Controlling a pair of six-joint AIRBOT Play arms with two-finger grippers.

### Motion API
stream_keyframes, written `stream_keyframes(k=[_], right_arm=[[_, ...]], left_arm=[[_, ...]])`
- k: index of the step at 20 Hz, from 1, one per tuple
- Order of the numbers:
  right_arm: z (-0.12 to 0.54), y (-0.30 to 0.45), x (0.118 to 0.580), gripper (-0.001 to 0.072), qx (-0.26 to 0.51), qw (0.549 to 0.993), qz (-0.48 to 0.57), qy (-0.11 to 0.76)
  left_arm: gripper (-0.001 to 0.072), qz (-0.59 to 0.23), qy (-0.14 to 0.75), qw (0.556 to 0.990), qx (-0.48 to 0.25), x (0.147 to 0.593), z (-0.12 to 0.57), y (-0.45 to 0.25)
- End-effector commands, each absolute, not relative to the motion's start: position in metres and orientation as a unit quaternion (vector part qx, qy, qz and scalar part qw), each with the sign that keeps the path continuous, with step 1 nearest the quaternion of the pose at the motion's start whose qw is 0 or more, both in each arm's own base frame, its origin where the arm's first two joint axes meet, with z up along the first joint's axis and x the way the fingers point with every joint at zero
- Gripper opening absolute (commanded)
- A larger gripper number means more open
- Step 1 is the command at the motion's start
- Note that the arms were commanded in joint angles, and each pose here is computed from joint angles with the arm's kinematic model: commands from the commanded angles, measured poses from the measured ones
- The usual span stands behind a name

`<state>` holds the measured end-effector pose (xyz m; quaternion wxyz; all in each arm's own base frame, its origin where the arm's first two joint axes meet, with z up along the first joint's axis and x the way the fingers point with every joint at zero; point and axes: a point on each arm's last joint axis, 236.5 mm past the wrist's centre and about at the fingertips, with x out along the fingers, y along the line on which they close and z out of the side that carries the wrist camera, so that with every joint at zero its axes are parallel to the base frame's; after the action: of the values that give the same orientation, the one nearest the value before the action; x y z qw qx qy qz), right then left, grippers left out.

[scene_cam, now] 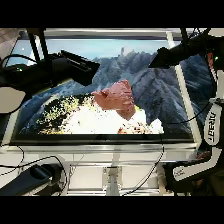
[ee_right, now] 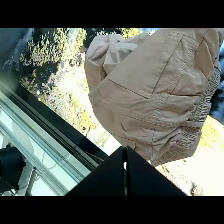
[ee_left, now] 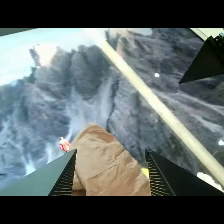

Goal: Fold the clothes and pants, and hang the long-sleeved shirts on hangers.

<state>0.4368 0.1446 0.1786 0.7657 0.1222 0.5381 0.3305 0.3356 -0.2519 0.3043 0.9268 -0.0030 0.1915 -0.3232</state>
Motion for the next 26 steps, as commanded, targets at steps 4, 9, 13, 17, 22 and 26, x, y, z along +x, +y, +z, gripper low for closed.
stream_keyframes(k=[4, 9, 13, 17, 22, 26], right_arm=[[0.179, 0.145, 0.437, 0.0019, 0.123, 0.765, 0.331, 0.538], [0.181, 0.145, 0.443, 0.0019, 0.127, 0.773, 0.327, 0.528], [0.180, 0.145, 0.442, 0.0019, 0.126, 0.772, 0.328, 0.530], [0.180, 0.145, 0.441, 0.0019, 0.126, 0.771, 0.328, 0.531], [0.170, 0.140, 0.445, 0.0019, 0.121, 0.772, 0.315, 0.539], [0.157, 0.140, 0.442, 0.0019, 0.128, 0.761, 0.313, 0.554]], left_arm=[[0.0466, -0.323, 0.191, 0.927, -0.003, 0.336, 0.304, -0.252], [0.0467, -0.323, 0.191, 0.927, -0.003, 0.336, 0.304, -0.252], [0.0467, -0.323, 0.191, 0.927, -0.003, 0.336, 0.304, -0.252], [0.0467, -0.323, 0.192, 0.927, -0.003, 0.336, 0.303, -0.253], [0.0466, -0.318, 0.202, 0.926, 0.000, 0.349, 0.290, -0.258], [0.0466, -0.316, 0.220, 0.923, 0.005, 0.358, 0.274, -0.264]])
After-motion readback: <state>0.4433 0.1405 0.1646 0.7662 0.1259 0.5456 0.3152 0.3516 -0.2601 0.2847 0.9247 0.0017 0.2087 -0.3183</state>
